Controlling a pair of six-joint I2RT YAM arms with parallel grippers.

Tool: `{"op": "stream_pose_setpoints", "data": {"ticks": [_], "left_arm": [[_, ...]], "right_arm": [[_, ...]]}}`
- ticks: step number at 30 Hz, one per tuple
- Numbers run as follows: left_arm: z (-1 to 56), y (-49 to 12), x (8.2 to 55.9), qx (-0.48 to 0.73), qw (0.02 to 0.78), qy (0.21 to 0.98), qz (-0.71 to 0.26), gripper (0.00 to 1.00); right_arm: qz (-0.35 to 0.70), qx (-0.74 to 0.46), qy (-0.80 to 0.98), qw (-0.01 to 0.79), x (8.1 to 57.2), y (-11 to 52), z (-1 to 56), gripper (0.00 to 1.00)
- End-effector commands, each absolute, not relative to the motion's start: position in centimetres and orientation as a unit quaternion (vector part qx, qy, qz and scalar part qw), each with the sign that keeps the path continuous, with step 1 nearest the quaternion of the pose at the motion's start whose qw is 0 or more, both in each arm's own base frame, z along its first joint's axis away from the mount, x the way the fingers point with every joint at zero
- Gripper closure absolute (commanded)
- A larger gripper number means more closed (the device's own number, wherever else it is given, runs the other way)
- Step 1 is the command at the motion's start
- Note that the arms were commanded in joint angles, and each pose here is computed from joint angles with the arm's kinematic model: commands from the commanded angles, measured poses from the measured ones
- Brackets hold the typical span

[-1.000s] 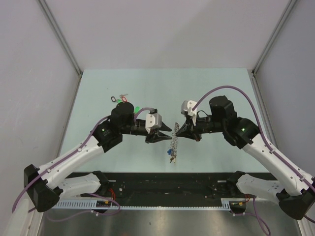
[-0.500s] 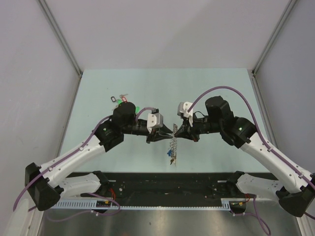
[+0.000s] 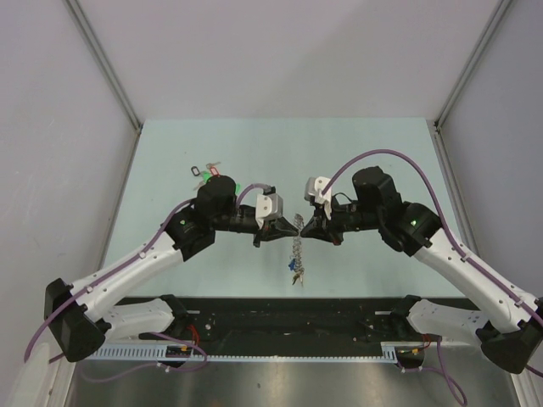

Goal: Put the keys on the keyring

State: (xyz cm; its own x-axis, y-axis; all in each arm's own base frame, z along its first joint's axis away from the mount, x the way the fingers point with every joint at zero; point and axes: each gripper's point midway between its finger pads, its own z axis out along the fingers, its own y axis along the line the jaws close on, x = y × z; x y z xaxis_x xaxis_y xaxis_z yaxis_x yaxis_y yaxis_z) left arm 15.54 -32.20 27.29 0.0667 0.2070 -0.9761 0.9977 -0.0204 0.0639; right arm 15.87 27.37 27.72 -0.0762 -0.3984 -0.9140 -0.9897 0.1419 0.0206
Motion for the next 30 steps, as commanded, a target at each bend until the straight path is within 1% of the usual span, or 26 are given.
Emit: {"op": "stream_pose_setpoints", "data": {"ticks": [1, 2, 3, 5, 6, 7, 8, 12, 14, 16, 18, 20, 25, 28, 30], "left_arm": [[29.4, -32.6, 15.9, 0.559, 0.477, 0.523, -0.431, 0.99], [29.3, -32.6, 16.0, 0.554, 0.477, 0.527, -0.433, 0.99], [29.3, -32.6, 16.2, 0.549, 0.48, 0.531, -0.431, 1.0], [29.0, -32.5, 16.5, 0.538, 0.482, 0.542, -0.43, 1.0], [28.8, -32.4, 16.8, 0.532, 0.485, 0.549, -0.424, 1.0], [28.6, -32.3, 17.0, 0.526, 0.488, 0.556, -0.421, 1.0], [28.4, -32.0, 16.9, 0.518, 0.488, 0.562, -0.421, 0.99], [28.2, -31.0, 17.4, 0.49, 0.505, 0.577, -0.415, 1.0], [27.9, -30.4, 17.7, 0.471, 0.511, 0.586, -0.416, 1.0], [29.3, -29.7, 18.0, 0.456, 0.538, 0.573, -0.418, 1.0], [29.3, -28.9, 18.0, 0.442, 0.547, 0.575, -0.418, 1.0], [29.2, -28.6, 17.9, 0.438, 0.552, 0.574, -0.418, 1.0], [29.7, -27.5, 17.3, 0.444, 0.565, 0.559, -0.413, 1.0], [29.4, -27.0, 16.8, 0.455, 0.561, 0.559, -0.407, 1.0], [29.8, -26.5, 16.7, 0.461, 0.572, 0.55, -0.397, 1.0]], "right_arm": [[0.362, -0.545, 0.61, 0.446, 16.4, 27.9, 30.7, 1.0], [0.362, -0.541, 0.614, 0.446, 16.4, 27.9, 30.7, 1.0], [0.359, -0.537, 0.617, 0.449, 16.6, 27.8, 30.8, 0.9], [0.35, -0.519, 0.63, 0.459, 17.2, 27.5, 31.1, 0.78], [0.339, -0.508, 0.64, 0.467, 17.9, 27.3, 31.1, 0.7], [0.336, -0.499, 0.643, 0.474, 18.2, 27.1, 31.5, 0.66], [0.333, -0.485, 0.653, 0.477, 18.7, 26.7, 31.5, 0.57], [0.306, -0.425, 0.697, 0.489, 21.3, 25.1, 31.3, 0.43], [0.282, -0.391, 0.728, 0.487, 23.3, 24.2, 30.3, 0.4], [0.254, -0.342, 0.763, 0.486, 25.6, 22.6, 29.3, 0.37], [0.216, -0.297, 0.795, 0.484, 28.1, 20.9, 28.0, 0.36], [0.198, -0.25, 0.82, 0.475, 29.8, 19.5, 26.9, 0.36], [0.108, -0.129, 0.884, 0.435, 35.1, 13.8, 21.7, 0.36], [0.079, -0.099, 0.903, 0.41, 37.1, 11.8, 18.8, 0.37], [0.067, -0.079, 0.91, 0.403, 38.4, 10.1, 17.4, 0.37]]}}
